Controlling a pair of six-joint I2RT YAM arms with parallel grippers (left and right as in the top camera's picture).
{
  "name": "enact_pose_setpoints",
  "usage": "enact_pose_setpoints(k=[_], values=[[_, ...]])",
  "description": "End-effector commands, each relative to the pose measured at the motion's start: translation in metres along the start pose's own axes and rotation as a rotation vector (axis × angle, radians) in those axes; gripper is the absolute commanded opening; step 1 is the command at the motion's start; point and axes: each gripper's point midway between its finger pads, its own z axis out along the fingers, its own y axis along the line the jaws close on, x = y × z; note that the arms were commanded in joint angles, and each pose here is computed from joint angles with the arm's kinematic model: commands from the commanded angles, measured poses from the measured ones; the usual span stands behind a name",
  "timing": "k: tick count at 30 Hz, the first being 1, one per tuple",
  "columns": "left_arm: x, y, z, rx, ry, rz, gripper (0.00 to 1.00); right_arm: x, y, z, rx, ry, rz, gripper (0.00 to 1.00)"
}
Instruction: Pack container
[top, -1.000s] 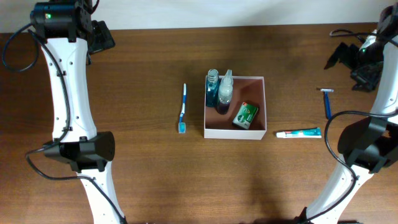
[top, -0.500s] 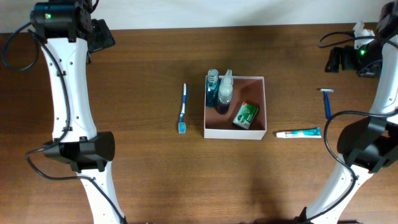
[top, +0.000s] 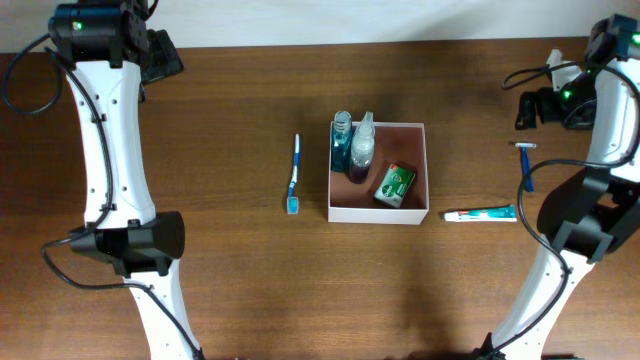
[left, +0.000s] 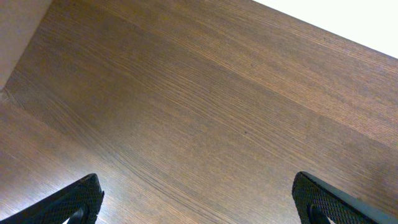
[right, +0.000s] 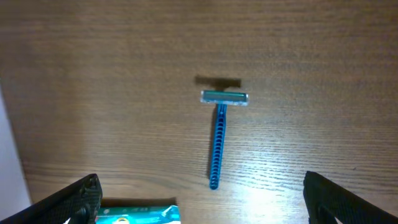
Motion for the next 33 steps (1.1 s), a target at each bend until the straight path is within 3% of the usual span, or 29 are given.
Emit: enact_pose_setpoints(k=[1,12,24,33], values=[[-0.003,0.005,0.004,-0.022,-0.009,-0.016,1.00,0.004,-0.003,0.008,0.002,0.031,-0.005,0.99],[-0.007,0.003,0.004,-0.016,-0.023,-0.021,1.00,0.014,-0.013,0.027,-0.009,0.082,0.019,0.99],[-0.009,0.002,0.004,-0.012,-0.033,-0.025,0.99,0.050,0.002,0.072,-0.076,0.235,-0.002,0.99],[-0.016,0.000,0.004,-0.001,-0.059,-0.036,1.00,0.058,0.006,0.076,-0.092,0.263,0.000,0.99]])
